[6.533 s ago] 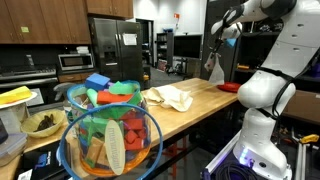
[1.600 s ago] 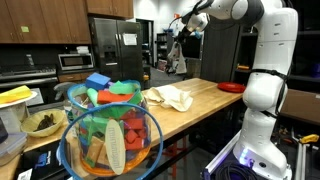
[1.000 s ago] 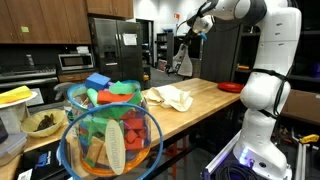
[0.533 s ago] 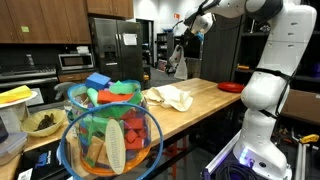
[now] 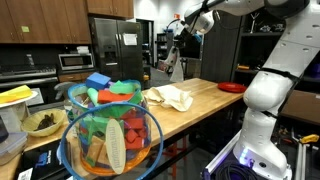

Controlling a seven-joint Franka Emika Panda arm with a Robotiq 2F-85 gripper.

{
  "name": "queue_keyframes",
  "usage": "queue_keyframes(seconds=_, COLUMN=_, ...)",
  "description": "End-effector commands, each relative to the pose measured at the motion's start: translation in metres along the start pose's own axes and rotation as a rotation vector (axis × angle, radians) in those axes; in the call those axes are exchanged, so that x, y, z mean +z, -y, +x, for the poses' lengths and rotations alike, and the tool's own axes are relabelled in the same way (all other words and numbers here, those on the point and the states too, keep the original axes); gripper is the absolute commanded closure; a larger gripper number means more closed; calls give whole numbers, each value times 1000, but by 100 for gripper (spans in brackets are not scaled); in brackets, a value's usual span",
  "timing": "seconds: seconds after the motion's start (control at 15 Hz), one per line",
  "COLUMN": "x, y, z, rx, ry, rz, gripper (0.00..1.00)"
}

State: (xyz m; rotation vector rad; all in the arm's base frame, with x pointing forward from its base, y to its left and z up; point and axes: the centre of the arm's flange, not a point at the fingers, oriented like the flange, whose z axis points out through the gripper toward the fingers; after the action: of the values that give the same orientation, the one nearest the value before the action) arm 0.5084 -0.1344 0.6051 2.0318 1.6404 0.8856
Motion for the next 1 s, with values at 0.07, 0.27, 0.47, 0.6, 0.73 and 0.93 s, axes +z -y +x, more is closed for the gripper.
queue_keyframes(seconds=0.07, x=-17, y=26, z=16, rx=-98, ry=-31, rz=3, gripper=99)
queue_keyframes(seconds=0.27, x=-18, y=33, z=27, rx=-152, ry=-54, rz=9, gripper=99)
queue_keyframes(seconds=0.47, x=-20, y=35, z=34, rx=-183, ry=-68, rz=7, gripper=99)
queue_keyframes(seconds=0.6, x=-20, y=31, z=36, rx=-178, ry=-73, rz=-3, gripper=99)
queue_keyframes(seconds=0.73, x=-20, y=23, z=28, rx=-163, ry=-62, rz=-20, gripper=99)
queue_keyframes(seconds=0.93, x=-21, y=8, z=11, rx=-125, ry=-31, rz=-58, gripper=99)
